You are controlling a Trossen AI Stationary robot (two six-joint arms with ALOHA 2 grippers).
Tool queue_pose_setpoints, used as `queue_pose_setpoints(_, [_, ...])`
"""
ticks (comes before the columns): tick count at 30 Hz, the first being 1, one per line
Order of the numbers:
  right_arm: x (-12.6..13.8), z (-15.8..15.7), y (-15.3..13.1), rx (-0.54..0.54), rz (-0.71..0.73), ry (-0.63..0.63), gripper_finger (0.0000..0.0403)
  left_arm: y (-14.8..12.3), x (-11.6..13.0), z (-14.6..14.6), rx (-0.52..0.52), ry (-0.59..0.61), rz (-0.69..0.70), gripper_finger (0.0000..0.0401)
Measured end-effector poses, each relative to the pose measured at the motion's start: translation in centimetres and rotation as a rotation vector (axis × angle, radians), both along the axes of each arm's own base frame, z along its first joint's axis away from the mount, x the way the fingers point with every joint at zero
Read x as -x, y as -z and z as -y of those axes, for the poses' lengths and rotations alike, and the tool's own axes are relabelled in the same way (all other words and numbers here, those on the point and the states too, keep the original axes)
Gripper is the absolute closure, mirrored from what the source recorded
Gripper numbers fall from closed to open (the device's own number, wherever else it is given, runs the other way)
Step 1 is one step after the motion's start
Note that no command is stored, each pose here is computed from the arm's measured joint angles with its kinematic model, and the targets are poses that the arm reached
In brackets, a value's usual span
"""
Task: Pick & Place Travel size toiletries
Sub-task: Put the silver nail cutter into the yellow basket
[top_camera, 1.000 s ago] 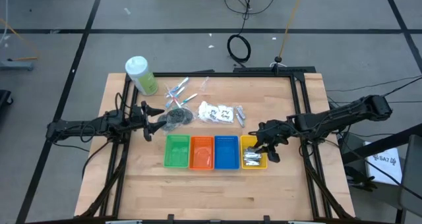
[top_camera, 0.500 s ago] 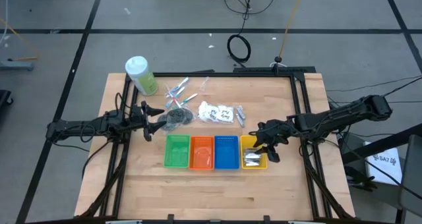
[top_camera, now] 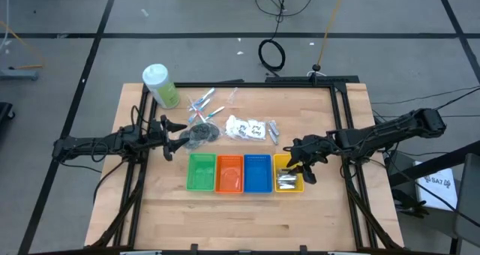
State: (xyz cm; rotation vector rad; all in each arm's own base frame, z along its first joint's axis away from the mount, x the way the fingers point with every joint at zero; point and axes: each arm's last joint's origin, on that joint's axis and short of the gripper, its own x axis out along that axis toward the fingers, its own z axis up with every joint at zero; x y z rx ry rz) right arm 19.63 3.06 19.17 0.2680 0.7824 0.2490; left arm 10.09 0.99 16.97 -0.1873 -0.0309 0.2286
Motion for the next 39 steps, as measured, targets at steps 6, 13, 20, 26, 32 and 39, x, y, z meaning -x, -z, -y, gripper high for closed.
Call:
queue_pose_setpoints(6, [-0.06, 0.27, -0.02, -0.025, -0.008, 0.038, 0.028, -0.01, 0.0, 0.0, 0.0, 0.0, 0.0, 0.0121])
queue_pose_setpoints(13, [-0.27, 0.29, -0.25, -0.036, 0.021, 0.047, 0.0283, 0.0, 0.0, 0.0, 0.0, 0.0, 0.0, 0.0121])
queue_pose_setpoints(20, [-0.26, 0.29, -0.24, -0.011, 0.03, 0.024, 0.028, 0.0, 0.0, 0.0, 0.0, 0.0, 0.0, 0.0121])
queue_pose_setpoints(26, [-0.26, 0.28, -0.23, 0.024, 0.046, -0.011, 0.0283, 0.0, 0.0, 0.0, 0.0, 0.0, 0.0, 0.0121])
queue_pose_setpoints(32, [-0.25, 0.28, -0.23, 0.041, 0.053, -0.027, 0.0282, -0.01, 0.0, 0.0, 0.0, 0.0, 0.0, 0.0121])
queue_pose_setpoints(39, [-0.25, 0.28, -0.23, 0.048, 0.056, -0.034, 0.0284, 0.0, 0.0, 0.0, 0.0, 0.0, 0.0, 0.0121])
